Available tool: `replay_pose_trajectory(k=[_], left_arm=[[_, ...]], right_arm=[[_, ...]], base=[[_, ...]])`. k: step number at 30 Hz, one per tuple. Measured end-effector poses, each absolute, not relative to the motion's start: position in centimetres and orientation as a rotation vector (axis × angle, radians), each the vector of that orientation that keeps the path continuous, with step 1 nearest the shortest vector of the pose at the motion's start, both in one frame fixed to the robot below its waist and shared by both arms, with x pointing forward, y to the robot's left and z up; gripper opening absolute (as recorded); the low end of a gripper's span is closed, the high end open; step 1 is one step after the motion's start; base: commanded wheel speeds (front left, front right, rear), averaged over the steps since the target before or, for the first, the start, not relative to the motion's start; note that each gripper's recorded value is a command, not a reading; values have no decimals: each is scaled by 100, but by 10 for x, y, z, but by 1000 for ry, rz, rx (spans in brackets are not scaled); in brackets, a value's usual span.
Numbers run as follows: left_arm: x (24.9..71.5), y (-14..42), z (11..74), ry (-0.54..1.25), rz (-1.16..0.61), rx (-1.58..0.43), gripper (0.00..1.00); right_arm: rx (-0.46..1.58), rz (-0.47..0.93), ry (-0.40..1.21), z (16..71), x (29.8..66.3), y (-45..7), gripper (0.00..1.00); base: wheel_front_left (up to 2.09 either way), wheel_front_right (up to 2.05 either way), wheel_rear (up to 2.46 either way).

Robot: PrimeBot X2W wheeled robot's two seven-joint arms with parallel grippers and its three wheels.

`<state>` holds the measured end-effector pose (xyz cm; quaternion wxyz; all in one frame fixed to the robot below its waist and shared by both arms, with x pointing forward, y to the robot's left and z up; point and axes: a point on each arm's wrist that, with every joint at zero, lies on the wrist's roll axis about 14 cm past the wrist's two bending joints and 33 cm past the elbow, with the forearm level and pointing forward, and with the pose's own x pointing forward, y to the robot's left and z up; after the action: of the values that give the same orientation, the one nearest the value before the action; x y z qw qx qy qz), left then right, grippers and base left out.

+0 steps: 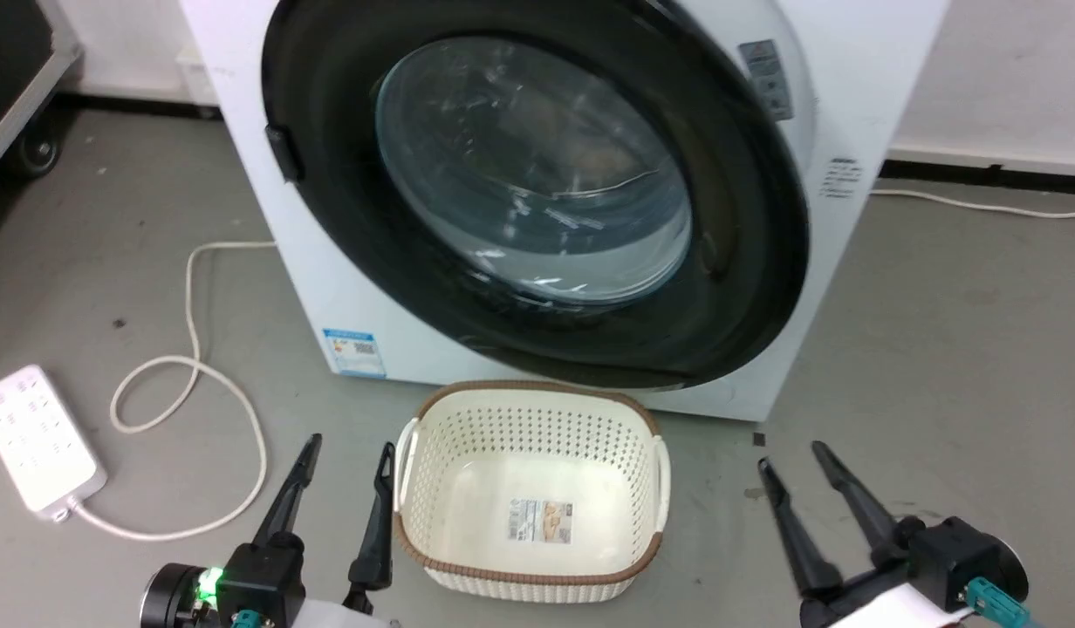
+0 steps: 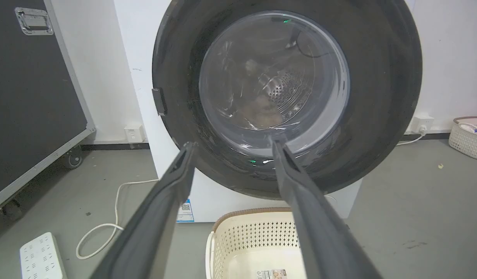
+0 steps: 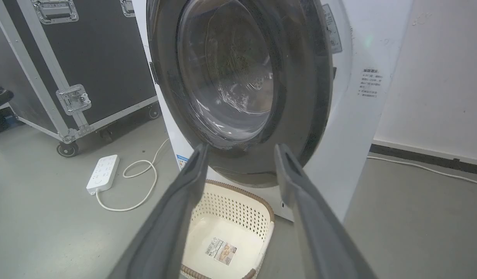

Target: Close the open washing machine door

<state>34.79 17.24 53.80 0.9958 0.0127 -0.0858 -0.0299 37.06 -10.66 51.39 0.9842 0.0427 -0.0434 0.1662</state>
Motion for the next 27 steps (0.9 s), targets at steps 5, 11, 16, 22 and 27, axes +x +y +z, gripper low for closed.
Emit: replay_pose_trajectory(k=[5,11,16,22,27], left_arm=[[351,177,535,-163,-34,25,100],[366,179,530,-148,-6,-14,100],[380,181,523,-129,6,-31,100],[392,190,511,-96,41,-25,100],[394,197,507,-83,67,-11,100]], right_arm=[[71,414,-78,516,383,-90,0],[2,550,-96,530,422,-67,0],[-62,644,-71,532,466,-56,0],[-67,640,2,523,524,-65,0],[-81,579,58,507,565,-84,0]], base=[[0,0,0],[0,0,0],[0,0,0],[0,0,0],[0,0,0]])
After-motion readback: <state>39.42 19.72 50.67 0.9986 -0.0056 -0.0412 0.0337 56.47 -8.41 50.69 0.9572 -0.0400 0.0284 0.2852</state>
